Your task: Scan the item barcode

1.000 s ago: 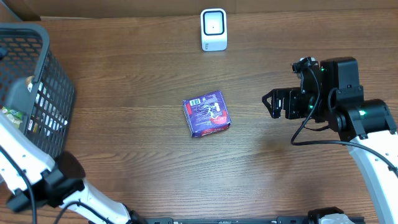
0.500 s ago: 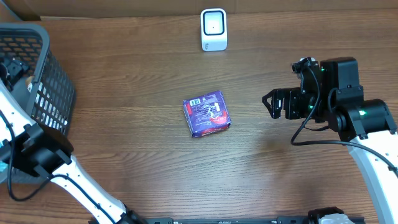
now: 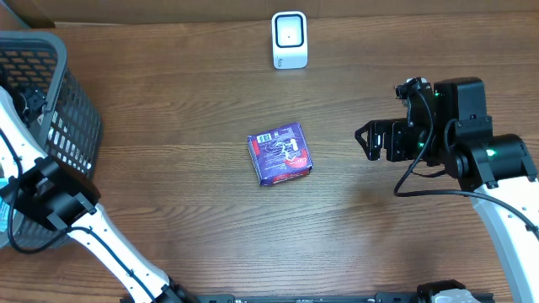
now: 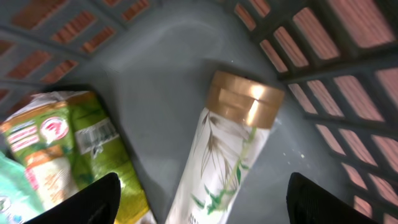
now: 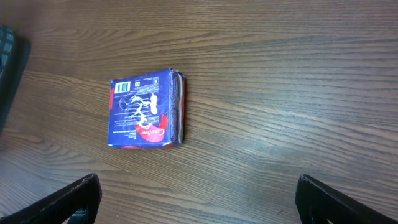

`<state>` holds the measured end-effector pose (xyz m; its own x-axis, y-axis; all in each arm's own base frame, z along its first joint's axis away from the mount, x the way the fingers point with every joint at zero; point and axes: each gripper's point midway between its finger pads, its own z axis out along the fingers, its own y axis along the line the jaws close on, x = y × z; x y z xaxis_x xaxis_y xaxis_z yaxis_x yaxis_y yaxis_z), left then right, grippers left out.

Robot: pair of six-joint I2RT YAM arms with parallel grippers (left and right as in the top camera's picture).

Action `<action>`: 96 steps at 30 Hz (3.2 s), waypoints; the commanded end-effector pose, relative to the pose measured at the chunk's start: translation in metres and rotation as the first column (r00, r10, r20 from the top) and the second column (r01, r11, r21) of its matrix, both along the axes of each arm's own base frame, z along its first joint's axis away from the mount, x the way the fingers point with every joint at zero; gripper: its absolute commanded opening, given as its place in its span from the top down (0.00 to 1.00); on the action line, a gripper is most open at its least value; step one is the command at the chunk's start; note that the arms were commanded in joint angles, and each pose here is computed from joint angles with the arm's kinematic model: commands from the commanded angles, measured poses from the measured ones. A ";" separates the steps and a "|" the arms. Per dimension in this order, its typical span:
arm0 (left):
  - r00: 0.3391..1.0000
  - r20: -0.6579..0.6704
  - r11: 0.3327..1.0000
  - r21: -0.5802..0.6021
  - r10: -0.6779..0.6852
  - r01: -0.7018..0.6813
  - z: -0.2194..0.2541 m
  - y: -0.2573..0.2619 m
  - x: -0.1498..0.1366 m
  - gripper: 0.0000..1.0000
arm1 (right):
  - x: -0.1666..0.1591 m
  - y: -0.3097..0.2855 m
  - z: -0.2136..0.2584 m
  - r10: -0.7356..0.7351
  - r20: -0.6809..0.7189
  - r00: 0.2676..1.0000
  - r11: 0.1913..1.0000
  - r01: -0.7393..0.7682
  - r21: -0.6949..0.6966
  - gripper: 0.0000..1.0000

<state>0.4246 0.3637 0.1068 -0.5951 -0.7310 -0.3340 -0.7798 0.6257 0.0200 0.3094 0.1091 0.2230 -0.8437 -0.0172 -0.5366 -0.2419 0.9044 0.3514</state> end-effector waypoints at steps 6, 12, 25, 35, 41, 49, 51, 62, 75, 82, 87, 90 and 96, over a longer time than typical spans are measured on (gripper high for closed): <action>0.996 -0.082 0.997 -0.075 -0.031 0.024 -0.064 -0.004 0.000 0.33 | 0.004 -0.001 0.012 -0.005 0.030 1.000 1.000 0.004 0.008 0.00; 0.993 -0.117 0.994 -0.105 -0.033 0.020 -0.080 -0.008 -0.005 0.94 | 0.004 -0.001 0.012 -0.005 0.031 1.000 1.000 0.004 0.008 0.00; 0.996 -0.068 0.995 -0.073 0.058 -0.063 -0.028 -0.008 -0.010 0.96 | 0.004 -0.001 0.012 -0.005 0.030 1.000 1.000 0.005 0.008 0.00; 0.986 0.116 0.990 0.055 0.123 -0.130 0.087 -0.006 -0.015 0.96 | 0.004 -0.001 0.012 -0.005 0.030 1.000 1.000 0.005 0.008 0.00; 0.986 0.066 0.988 0.022 0.150 -0.152 0.081 -0.014 -0.027 0.96 | 0.004 -0.001 0.011 -0.005 0.029 1.000 1.000 0.004 0.008 0.00; 0.988 0.016 0.988 -0.008 0.151 -0.151 0.073 -0.021 -0.036 0.96 | 0.003 -0.001 0.011 -0.005 0.026 1.000 1.000 0.005 0.007 0.00; 0.988 0.011 0.988 -0.011 0.151 -0.151 0.073 -0.022 -0.037 0.96 | 0.003 -0.001 0.011 -0.005 0.025 1.000 1.000 0.004 0.007 0.00; 0.988 0.037 0.989 0.003 0.150 -0.151 0.085 -0.023 -0.037 0.96 | 0.003 -0.001 0.011 -0.005 0.025 1.000 1.000 0.005 0.007 0.00; 0.987 0.058 0.988 0.016 0.149 -0.150 0.107 -0.029 -0.045 0.96 | 0.003 -0.001 0.011 -0.005 0.025 1.000 1.000 0.005 0.007 0.00; 0.989 -0.035 0.989 -0.036 0.142 -0.143 0.065 -0.028 -0.044 0.96 | 0.003 -0.001 0.011 -0.005 0.025 1.000 1.000 0.005 0.007 0.00; 0.987 -0.082 0.987 -0.064 0.139 -0.145 0.040 -0.028 -0.043 0.83 | 0.003 -0.001 0.011 -0.005 0.025 1.000 1.000 0.004 0.007 0.00; 0.984 -0.110 0.986 -0.081 0.137 -0.146 0.025 -0.028 -0.042 0.38 | 0.003 -0.001 0.011 -0.005 0.025 1.000 1.000 0.004 0.007 0.00; 0.976 -0.175 0.980 -0.132 0.126 -0.150 -0.017 -0.030 -0.041 0.29 | 0.003 -0.001 0.011 -0.005 0.025 1.000 1.000 0.004 0.007 0.00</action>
<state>0.3828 0.3347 0.1149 -0.5139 -0.8410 -0.1694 -0.8569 0.5125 0.0553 0.3080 0.1089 0.2219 -0.8477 -0.0178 -0.5302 -0.2392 0.9049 0.3521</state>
